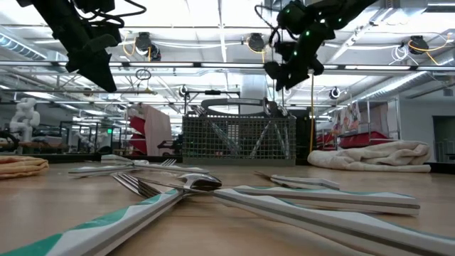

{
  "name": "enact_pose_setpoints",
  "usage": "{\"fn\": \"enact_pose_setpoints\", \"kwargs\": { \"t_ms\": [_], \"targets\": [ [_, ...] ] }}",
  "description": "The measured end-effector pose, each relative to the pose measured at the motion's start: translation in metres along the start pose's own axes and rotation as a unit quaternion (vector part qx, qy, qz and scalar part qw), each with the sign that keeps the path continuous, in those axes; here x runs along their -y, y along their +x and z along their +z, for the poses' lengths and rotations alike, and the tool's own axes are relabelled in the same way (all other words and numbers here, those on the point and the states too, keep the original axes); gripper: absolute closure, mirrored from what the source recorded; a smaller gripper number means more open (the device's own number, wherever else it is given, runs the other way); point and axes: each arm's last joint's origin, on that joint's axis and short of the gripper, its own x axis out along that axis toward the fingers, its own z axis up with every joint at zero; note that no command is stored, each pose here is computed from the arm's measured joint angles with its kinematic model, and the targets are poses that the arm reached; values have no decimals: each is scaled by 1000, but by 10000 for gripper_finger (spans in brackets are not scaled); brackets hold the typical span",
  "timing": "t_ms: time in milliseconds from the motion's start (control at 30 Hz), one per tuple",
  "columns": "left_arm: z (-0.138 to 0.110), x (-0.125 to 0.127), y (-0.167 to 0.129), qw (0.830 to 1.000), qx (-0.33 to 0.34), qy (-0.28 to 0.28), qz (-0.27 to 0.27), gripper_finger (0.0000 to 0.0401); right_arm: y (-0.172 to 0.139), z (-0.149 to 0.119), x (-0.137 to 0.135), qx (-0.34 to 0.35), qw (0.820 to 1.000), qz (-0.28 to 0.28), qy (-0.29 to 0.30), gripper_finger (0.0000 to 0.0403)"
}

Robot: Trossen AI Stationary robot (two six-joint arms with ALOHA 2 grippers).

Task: Sort silverware
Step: Put the top right blue table knife into the gray silverware rack

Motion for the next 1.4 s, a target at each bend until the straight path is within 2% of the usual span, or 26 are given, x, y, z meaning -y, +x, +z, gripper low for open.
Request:
{"fn": "enact_pose_setpoints", "kwargs": {
  "t_ms": [133, 233, 333, 400, 500, 600, 800, 1000, 1200, 1400],
  "targets": [
    [0, 0, 0, 1000, 0, 0, 0, 331, -27, 14, -11, 55, 994, 99, 3, 222],
    [0, 0, 0, 1000, 0, 0, 0, 331, -52, 20, -22, 68, 976, 200, 55, 218],
    [0, 0, 0, 1000, 0, -8, 0, 331, -75, 7, -44, -1, 954, 282, 99, 218],
    [0, 0, 0, 1000, 0, -11, 0, 331, -89, -12, -65, -73, 941, 315, 97, 218],
    [0, 0, 0, 1000, 0, -12, 0, 331, -110, -47, -98, -177, 928, 319, 71, 218],
    [0, 0, 0, 1000, 0, -12, 0, 331, -129, -80, -123, -258, 917, 298, 58, 218],
    [0, 0, 0, 1000, 0, -12, 0, 331, -151, -122, -155, -333, 905, 241, 109, 218],
    [0, 0, 0, 1000, -1, -12, -2, 331, -160, -165, -188, -416, 873, 230, 114, 218],
    [0, 1, 0, 1000, -4, -11, -13, 331, -168, -186, -209, -430, 857, 249, 137, 218],
    [-1, 1, 0, 1000, -7, -7, -14, 331, -172, -195, -214, -433, 856, 243, 141, 218]
  ]
}}
